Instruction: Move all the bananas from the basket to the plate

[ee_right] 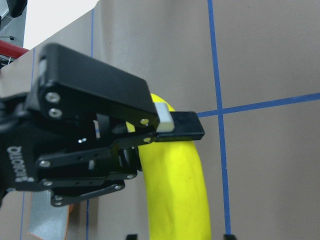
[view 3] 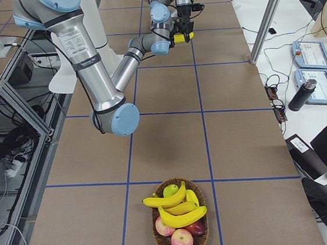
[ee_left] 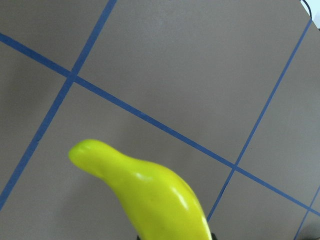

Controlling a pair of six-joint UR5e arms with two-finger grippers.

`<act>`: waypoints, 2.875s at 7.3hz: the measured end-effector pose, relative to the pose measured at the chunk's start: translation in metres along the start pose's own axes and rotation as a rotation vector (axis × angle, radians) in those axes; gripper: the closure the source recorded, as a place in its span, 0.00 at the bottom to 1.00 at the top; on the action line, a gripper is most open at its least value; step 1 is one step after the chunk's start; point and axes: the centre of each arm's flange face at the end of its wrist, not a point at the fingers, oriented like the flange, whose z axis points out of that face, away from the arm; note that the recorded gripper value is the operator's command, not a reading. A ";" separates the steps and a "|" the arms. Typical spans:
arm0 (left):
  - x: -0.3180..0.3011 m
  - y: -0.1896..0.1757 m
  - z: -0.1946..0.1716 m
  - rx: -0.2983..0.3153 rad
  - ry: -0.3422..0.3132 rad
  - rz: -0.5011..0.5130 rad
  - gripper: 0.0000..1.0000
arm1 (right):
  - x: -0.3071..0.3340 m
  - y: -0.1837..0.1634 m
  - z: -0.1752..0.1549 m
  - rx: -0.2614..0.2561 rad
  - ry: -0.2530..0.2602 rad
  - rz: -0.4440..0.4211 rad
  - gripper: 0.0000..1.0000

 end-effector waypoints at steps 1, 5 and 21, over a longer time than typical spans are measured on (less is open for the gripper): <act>-0.001 -0.001 -0.001 0.001 0.000 0.003 1.00 | 0.008 0.006 -0.011 -0.005 -0.001 0.000 0.00; -0.118 -0.040 -0.061 0.040 -0.014 0.057 1.00 | 0.087 -0.002 -0.059 0.055 0.098 0.059 0.00; -0.498 -0.198 -0.126 0.170 -0.486 0.226 0.57 | 0.235 -0.081 -0.077 0.167 0.357 0.078 0.00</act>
